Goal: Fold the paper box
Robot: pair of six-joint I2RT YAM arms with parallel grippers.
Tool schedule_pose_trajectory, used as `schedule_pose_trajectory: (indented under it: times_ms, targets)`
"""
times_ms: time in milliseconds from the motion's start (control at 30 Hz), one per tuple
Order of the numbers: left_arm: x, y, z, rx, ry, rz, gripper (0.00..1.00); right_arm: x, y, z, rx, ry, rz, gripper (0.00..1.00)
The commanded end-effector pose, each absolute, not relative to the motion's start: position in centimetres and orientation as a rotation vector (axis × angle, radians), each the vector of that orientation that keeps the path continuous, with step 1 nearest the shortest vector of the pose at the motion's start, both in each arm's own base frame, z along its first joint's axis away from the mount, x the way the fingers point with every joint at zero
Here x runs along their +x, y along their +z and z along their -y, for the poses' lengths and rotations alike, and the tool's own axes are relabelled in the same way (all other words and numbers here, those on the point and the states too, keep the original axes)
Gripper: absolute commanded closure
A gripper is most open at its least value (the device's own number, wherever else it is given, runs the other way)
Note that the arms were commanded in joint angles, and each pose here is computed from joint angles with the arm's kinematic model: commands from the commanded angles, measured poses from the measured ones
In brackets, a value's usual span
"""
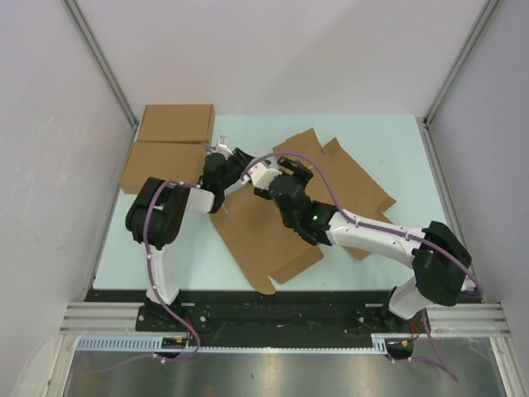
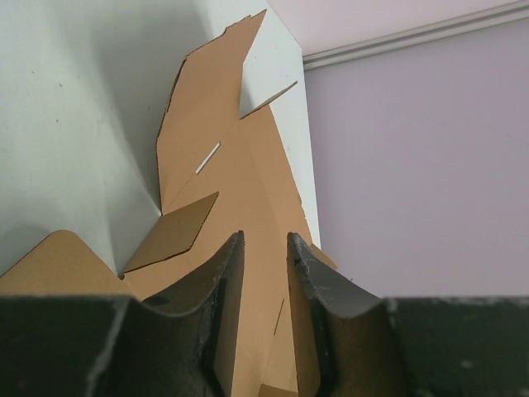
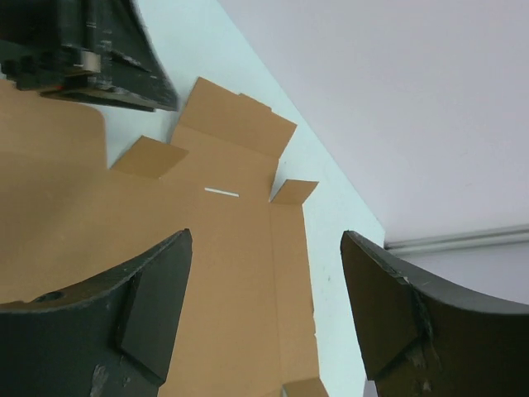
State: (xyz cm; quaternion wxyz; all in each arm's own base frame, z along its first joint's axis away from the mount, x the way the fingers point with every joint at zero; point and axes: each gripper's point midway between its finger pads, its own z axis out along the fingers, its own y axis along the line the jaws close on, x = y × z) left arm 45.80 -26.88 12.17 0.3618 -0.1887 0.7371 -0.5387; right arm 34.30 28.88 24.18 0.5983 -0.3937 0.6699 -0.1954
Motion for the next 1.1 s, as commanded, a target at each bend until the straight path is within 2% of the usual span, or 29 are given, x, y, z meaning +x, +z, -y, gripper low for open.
schedule_pose_trajectory:
  times_ms: [0, 233, 267, 300, 367, 467, 900, 1067]
  targets:
    - [46.3, 14.8, 27.1, -0.414, -1.375, -1.832, 0.67, 36.2, 29.5, -25.8, -0.608, -0.254, -1.614, 0.23]
    - [46.0, 15.1, 26.8, -0.422, -1.362, -1.823, 0.67, 43.0, 31.5, -14.8, -0.005, 0.061, -1.697, 0.27]
    - [46.1, 15.4, 26.7, -0.424, -1.356, -1.817, 0.67, 43.6, 31.1, -14.7, 0.002, 0.164, -1.716, 0.27]
    - [46.0, 15.6, 26.6, -0.419, -1.345, -1.816, 0.67, 45.3, 30.5, -10.1, 0.123, 0.171, -1.73, 0.27]
    - [46.0, 15.6, 26.3, -0.411, -1.315, -1.827, 0.67, 47.3, 28.3, -6.9, 0.214, 0.318, -1.781, 0.27]
    - [45.9, 15.5, 26.0, -0.391, -1.276, -1.845, 0.66, 49.0, 24.9, -6.7, 0.174, 0.489, -1.851, 0.26]
    - [45.9, 11.5, 24.4, -0.371, -1.123, -1.996, 0.64, 55.3, 11.5, -3.9, 0.047, 0.522, -2.17, 0.21]
    - [46.3, 9.9, 24.1, -0.388, -1.096, -2.032, 0.64, 56.1, 9.4, -3.2, 0.02, 0.547, -2.212, 0.21]
